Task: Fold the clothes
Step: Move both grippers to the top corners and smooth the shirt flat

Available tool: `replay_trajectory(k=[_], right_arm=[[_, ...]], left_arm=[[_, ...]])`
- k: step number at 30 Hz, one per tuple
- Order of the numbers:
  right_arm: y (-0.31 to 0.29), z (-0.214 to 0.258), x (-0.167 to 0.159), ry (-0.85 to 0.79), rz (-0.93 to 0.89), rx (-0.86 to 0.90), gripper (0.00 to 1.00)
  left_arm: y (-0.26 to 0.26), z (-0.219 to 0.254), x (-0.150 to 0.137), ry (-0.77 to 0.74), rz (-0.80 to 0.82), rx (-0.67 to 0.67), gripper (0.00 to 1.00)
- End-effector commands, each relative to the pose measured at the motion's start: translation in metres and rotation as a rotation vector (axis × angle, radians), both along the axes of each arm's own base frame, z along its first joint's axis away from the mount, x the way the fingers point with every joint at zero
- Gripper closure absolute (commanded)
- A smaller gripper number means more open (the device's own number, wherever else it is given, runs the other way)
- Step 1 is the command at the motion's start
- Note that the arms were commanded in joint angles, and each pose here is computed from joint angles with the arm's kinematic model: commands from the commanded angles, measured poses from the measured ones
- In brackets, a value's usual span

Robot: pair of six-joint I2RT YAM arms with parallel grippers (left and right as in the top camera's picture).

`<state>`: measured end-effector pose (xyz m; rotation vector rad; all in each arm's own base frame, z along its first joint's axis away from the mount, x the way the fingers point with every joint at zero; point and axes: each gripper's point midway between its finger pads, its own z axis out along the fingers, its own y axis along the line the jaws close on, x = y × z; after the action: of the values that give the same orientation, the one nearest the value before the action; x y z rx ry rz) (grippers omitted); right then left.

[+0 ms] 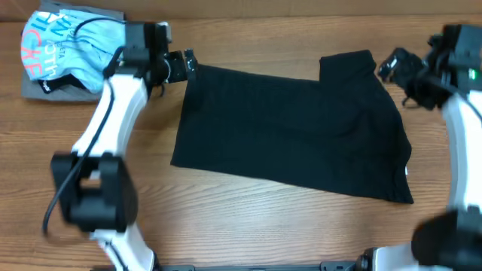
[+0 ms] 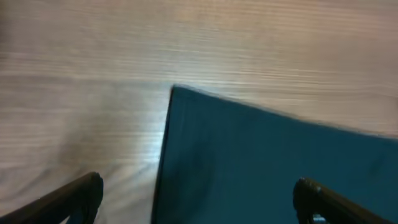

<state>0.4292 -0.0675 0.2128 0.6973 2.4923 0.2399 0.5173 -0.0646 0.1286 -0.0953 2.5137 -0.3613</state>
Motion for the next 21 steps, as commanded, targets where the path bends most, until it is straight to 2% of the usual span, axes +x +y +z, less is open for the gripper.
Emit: replay_trajectory(k=[1, 4, 9, 15, 21], right_arm=[[-0.012, 0.002, 0.037, 0.011, 0.094, -0.064, 0.0], [-0.027, -0.01, 0.066, 0.02, 0.087, -0.114, 0.0], [-0.033, -0.051, 0.094, 0.041, 0.087, -0.11, 0.0], [-0.037, -0.068, 0.109, 0.024, 0.091, -0.126, 0.0], [-0.04, -0.088, 0.116, 0.04, 0.097, -0.133, 0.0]], left_arm=[[-0.004, -0.032, 0.028, 0.044, -0.129, 0.064, 0.0], [-0.005, -0.052, 0.044, 0.054, -0.136, 0.068, 0.0], [-0.015, -0.087, 0.059, 0.032, -0.19, 0.128, 0.0], [-0.032, -0.101, 0.078, -0.06, -0.265, 0.187, 0.02], [-0.038, -0.137, 0.086, -0.062, -0.267, 0.212, 0.01]])
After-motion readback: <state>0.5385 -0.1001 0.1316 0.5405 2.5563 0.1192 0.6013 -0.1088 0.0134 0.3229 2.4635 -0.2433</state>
